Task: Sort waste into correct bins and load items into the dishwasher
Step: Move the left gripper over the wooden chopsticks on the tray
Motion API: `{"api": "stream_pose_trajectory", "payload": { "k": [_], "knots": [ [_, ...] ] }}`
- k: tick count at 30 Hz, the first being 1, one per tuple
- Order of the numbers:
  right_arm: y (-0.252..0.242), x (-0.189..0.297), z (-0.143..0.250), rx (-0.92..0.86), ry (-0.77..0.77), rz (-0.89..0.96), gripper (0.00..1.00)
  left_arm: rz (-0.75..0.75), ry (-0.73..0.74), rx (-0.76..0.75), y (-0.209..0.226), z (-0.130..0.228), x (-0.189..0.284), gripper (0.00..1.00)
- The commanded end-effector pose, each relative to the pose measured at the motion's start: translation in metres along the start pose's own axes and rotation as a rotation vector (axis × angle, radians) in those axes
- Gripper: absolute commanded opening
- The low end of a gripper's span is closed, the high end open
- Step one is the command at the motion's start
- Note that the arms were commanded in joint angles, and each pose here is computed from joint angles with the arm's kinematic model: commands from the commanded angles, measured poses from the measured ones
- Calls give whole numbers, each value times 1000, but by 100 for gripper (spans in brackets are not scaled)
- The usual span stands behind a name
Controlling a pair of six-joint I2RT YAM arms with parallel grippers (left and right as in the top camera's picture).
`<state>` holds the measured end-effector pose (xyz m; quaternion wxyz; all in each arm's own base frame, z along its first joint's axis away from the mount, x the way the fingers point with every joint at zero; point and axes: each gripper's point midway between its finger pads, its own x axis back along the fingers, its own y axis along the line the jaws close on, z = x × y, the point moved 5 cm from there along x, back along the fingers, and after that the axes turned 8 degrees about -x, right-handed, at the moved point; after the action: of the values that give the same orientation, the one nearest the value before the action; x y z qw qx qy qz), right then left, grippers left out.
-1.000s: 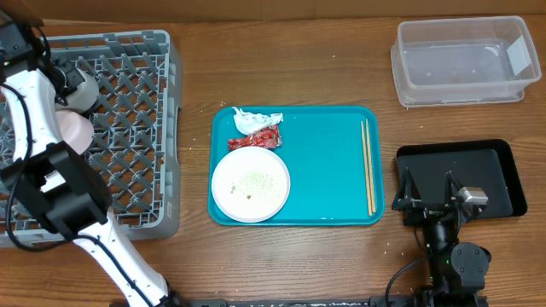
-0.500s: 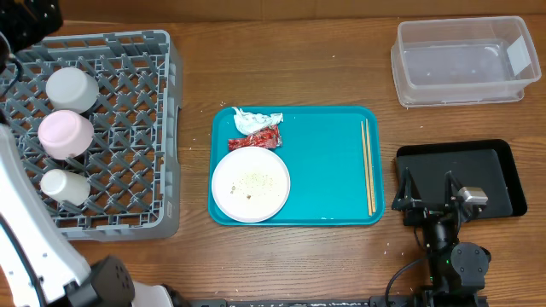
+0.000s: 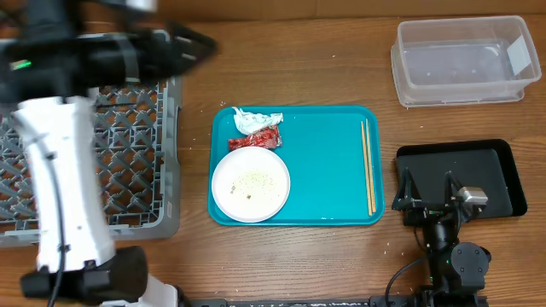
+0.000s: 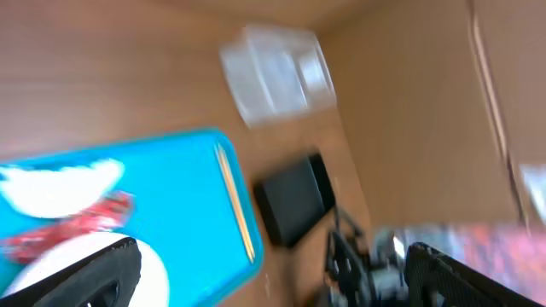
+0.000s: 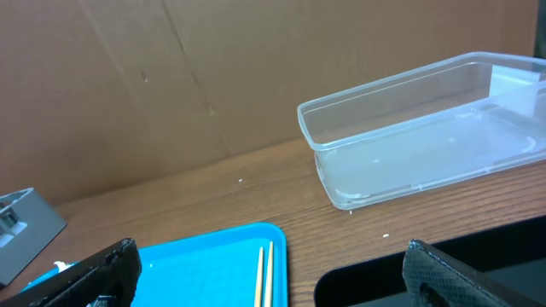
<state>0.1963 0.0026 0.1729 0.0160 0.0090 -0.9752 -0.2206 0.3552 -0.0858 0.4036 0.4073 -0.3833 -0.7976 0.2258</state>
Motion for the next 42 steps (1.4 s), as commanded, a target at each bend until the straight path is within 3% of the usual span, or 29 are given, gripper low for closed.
{"api": "stream_pose_trajectory", "payload": {
  "k": [1, 6, 9, 16, 22, 29, 38, 42],
  "knots": [
    [-2, 0, 1, 3, -8, 10, 100, -79, 170, -70, -11, 22, -62, 100],
    [-2, 0, 1, 3, -8, 10, 100, -547, 287, 103, 17, 55, -132, 100],
    [-2, 0, 1, 3, -8, 10, 100, -648, 325, 118, 20, 72, -169, 100],
    [-2, 0, 1, 3, -8, 10, 100, -682, 383, 15, 10, 109, -252, 100],
    [-2, 0, 1, 3, -8, 10, 100, -797, 368, 62, 16, 141, -295, 97],
    [-2, 0, 1, 3, -8, 10, 100, -886, 282, -12, 18, 158, -331, 99],
    [-2, 0, 1, 3, -8, 10, 100, -811, 226, -48, 13, 171, -376, 100],
    [-2, 0, 1, 3, -8, 10, 100, -851, 205, -102, 12, 182, -385, 96]
  ]
}}
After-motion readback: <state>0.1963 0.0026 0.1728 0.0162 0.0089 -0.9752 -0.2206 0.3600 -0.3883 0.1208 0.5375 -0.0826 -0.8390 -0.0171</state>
